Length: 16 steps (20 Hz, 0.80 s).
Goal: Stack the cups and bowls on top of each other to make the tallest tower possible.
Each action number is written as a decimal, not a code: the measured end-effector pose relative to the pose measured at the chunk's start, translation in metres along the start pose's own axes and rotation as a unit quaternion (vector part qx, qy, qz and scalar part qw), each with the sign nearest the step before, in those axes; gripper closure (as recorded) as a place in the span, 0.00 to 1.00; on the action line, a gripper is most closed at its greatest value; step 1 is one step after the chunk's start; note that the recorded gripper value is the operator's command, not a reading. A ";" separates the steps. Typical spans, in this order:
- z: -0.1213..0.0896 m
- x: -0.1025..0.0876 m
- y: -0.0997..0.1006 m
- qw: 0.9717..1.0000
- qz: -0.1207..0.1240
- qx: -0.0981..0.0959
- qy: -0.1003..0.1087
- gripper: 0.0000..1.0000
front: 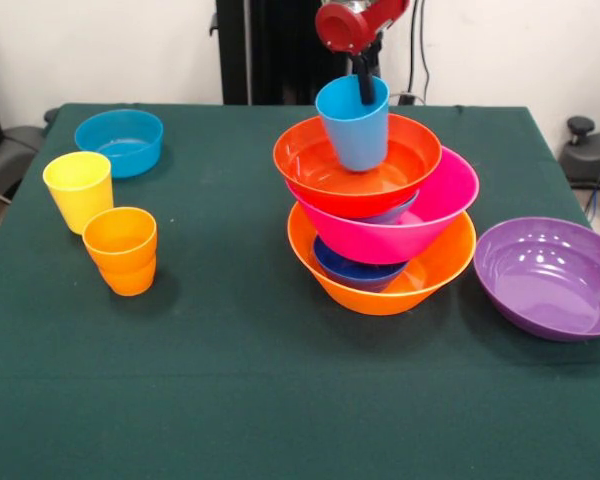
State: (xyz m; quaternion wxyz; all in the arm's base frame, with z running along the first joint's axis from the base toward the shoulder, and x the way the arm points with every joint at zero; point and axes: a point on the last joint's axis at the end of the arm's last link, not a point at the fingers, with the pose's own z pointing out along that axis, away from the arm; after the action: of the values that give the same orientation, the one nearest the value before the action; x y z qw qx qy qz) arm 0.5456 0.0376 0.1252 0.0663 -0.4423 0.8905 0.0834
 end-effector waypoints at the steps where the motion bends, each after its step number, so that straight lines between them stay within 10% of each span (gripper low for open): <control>1: 0.001 0.000 -0.001 1.000 0.001 0.000 -0.001 1.00; 11: 0.007 -0.005 -0.010 1.000 0.008 -0.004 -0.008 1.00; 12: 0.008 -0.003 -0.012 1.000 0.006 0.000 -0.007 0.00; 16: 0.008 -0.001 -0.014 1.000 0.005 0.003 -0.005 0.00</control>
State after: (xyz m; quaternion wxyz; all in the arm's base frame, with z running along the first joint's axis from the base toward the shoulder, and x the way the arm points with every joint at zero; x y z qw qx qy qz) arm 0.5576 0.0313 0.1162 0.0719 -0.4370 0.8927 0.0835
